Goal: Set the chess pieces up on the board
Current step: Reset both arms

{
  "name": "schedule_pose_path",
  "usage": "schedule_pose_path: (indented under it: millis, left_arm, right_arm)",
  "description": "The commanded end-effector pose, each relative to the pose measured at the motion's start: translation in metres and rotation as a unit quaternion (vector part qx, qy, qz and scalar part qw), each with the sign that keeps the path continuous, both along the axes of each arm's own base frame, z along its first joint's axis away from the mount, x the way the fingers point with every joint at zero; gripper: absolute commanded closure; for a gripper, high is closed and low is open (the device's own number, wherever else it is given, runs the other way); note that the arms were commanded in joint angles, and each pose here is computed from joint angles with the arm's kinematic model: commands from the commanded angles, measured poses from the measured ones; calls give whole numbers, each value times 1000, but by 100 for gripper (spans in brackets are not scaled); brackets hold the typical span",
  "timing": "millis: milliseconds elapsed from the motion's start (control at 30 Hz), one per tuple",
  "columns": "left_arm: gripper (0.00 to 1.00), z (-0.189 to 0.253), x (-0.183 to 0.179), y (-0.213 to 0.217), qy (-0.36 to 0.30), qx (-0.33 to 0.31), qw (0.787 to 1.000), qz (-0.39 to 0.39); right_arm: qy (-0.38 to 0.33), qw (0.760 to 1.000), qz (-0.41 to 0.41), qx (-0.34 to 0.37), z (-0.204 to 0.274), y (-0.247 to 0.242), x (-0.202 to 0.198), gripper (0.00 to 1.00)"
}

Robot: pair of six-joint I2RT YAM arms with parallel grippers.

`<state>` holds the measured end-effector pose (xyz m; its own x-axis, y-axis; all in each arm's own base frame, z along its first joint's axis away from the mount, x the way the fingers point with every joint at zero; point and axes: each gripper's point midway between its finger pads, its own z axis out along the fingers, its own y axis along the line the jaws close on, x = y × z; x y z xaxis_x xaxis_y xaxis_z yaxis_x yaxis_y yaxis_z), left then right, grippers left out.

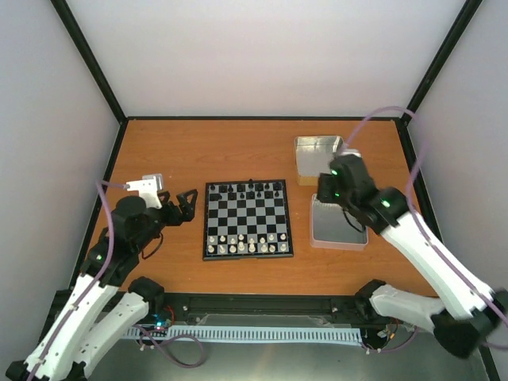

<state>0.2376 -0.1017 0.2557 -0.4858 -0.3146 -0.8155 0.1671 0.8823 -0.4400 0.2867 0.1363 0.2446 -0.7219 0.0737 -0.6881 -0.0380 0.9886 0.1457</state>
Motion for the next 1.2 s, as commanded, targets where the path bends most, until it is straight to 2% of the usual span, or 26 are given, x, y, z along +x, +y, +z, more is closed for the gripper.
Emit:
schedule_pose_path:
  millis: [0, 200, 333, 633, 1167]
  left_arm:
    - [0, 37, -17, 16, -61, 35, 997, 0]
    - [0, 87, -43, 41, -152, 38, 987, 32]
    - [0, 109, -57, 62, -183, 56, 979, 66]
    - [0, 129, -79, 86, -216, 85, 967, 102]
    - [0, 135, -93, 102, -230, 85, 961, 131]
  right_arm:
    - [-111, 992, -54, -34, 42, -55, -23, 38]
    - [-188, 978, -83, -37, 76, -101, -66, 31]
    - [-223, 969, -104, -27, 92, -124, -89, 25]
    - [-269, 955, -123, -7, 106, -149, -117, 13]
    - [-303, 941, -150, 0, 117, -170, -135, 10]
